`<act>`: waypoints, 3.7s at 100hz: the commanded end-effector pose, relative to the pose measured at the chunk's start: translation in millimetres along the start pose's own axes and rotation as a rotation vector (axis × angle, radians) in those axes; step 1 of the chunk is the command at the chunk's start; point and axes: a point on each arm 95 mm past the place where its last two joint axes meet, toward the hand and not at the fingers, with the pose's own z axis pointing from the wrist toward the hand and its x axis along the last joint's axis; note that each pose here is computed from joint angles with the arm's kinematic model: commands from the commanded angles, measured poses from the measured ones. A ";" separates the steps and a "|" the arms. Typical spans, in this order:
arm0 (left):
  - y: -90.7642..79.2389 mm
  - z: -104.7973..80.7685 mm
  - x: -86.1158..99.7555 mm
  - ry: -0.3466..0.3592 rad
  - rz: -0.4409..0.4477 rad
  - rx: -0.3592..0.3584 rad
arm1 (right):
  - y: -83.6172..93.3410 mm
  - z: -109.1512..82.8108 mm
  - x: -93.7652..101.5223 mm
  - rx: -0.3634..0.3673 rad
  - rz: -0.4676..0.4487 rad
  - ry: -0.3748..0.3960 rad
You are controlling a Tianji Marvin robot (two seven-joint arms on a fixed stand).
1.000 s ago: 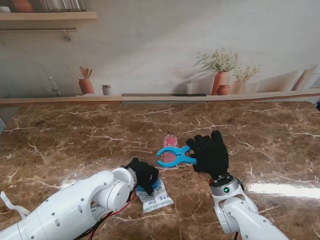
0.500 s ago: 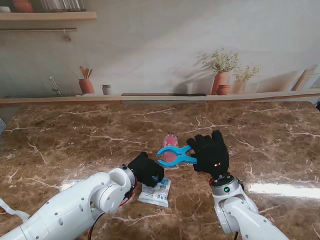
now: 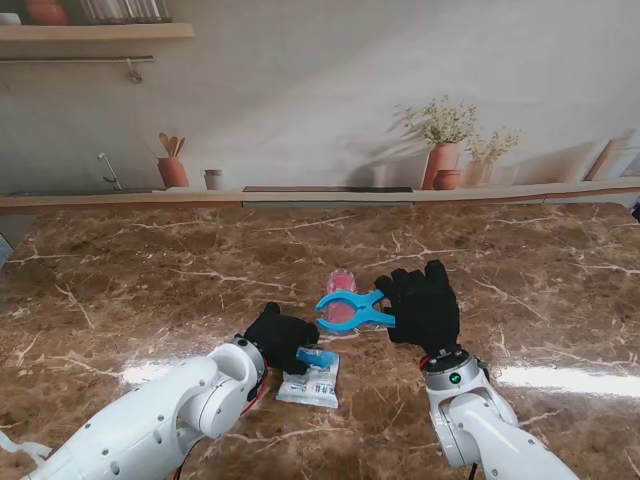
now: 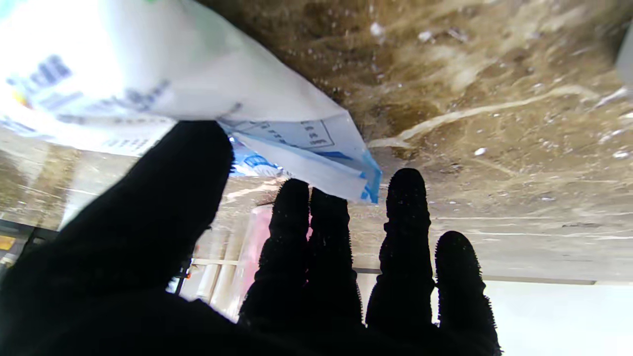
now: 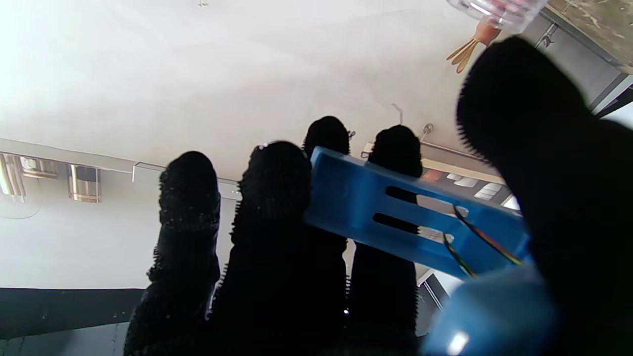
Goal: Fill the seasoning bottle
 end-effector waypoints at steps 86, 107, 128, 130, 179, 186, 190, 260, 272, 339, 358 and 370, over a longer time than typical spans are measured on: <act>-31.1 -17.1 -31.0 -0.194 -0.251 0.078 | -1.9 -3.8 0.5 0.019 0.015 -0.011; -34.5 -6.8 -34.1 -0.244 -0.177 0.093 | -2.4 -3.5 0.7 0.018 0.018 -0.012; -35.2 -7.9 -33.5 -0.239 -0.125 -0.027 | -2.5 -3.6 0.2 0.018 0.021 -0.013; -35.1 -8.8 -32.7 -0.238 -0.126 -0.042 | -2.5 -3.6 0.1 0.018 0.021 -0.014; -21.9 -5.9 -19.1 -0.207 -0.095 -0.153 | -3.1 -4.3 1.5 0.019 0.030 -0.016; -21.2 -5.0 -18.4 -0.202 -0.081 -0.159 | -2.9 -4.4 1.5 0.020 0.031 -0.016; -20.2 -4.5 -18.1 -0.198 -0.071 -0.163 | -2.8 -4.5 1.5 0.020 0.031 -0.015; 2.7 6.9 1.2 -0.122 -0.005 -0.220 | -3.2 -5.4 0.1 0.023 0.038 -0.034; 5.5 8.6 1.2 -0.120 -0.005 -0.221 | -3.2 -5.5 -0.3 0.025 0.037 -0.035; 7.7 1.1 4.1 -0.072 -0.190 -0.045 | -13.0 -22.7 1.0 0.165 0.036 0.002; 4.2 -3.3 2.8 -0.065 -0.195 0.019 | -21.4 -30.5 0.0 0.278 0.021 0.024; 0.7 -7.6 3.0 -0.059 -0.190 0.052 | -28.2 -33.7 0.1 0.339 0.007 0.034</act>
